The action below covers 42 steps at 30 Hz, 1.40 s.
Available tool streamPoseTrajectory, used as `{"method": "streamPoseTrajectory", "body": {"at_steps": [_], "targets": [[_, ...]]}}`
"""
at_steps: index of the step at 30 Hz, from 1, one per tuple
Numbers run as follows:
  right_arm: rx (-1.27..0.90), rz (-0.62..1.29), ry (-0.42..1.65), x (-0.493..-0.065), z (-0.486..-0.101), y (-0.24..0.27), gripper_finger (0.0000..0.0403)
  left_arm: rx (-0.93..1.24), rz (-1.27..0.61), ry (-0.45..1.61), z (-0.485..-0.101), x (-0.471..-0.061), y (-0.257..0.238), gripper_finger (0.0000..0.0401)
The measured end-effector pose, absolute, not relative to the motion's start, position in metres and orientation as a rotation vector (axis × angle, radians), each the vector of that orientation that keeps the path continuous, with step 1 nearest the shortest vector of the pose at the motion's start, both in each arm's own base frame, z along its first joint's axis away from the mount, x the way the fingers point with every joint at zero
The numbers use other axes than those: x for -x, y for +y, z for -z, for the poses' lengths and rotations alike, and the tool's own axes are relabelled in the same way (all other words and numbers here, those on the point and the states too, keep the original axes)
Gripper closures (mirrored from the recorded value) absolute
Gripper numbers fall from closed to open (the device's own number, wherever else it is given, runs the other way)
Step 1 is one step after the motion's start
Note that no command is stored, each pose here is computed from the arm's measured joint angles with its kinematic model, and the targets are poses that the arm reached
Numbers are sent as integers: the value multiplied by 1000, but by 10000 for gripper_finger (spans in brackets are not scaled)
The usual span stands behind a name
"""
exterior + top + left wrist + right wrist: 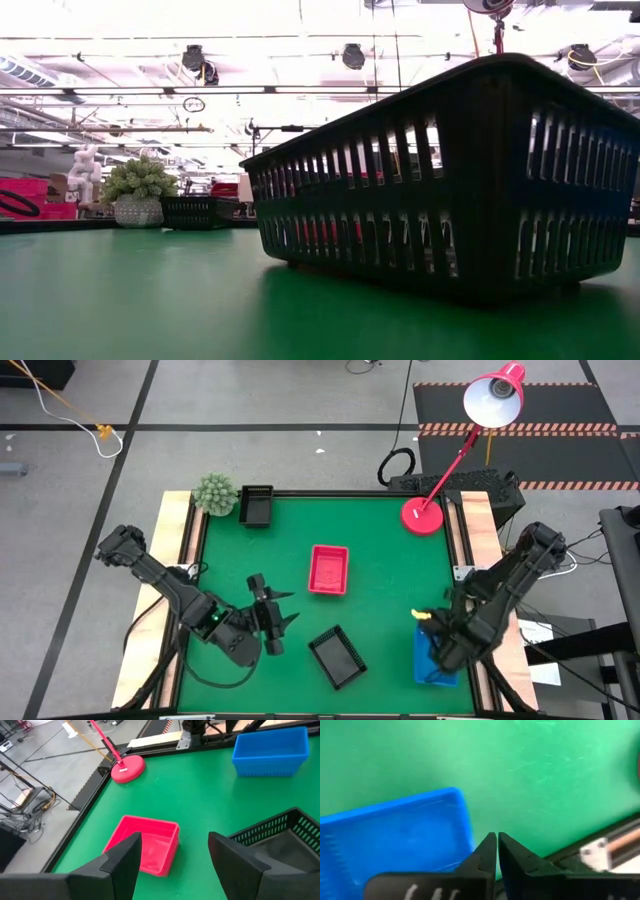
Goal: Stack baskets by color
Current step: Stack the left blue bin on the stacked blue bins
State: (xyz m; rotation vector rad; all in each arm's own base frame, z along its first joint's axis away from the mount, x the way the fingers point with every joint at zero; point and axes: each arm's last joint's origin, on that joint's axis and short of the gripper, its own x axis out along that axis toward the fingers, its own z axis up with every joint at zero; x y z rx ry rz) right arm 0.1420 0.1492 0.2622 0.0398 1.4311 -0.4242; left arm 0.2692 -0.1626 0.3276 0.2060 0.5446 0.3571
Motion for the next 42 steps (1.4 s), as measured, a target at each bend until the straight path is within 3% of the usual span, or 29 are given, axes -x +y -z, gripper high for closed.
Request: {"method": "streamPoseTrajectory", "body": {"at_steps": [8, 17, 25, 42], "targets": [[-66, 365, 1464, -169, -243, 127, 400, -208, -338, 578, -327, -275, -154, 169], [-148, 282, 1625, -168, -204, 113, 402, -220, -327, 580, -327, -274, -156, 169], [-235, 194, 1575, -173, -203, 124, 402, -228, -324, 581, -327, -274, -156, 169], [-319, 267, 1668, -159, -203, 132, 403, -202, -299, 554, -329, -277, -158, 169]]}}
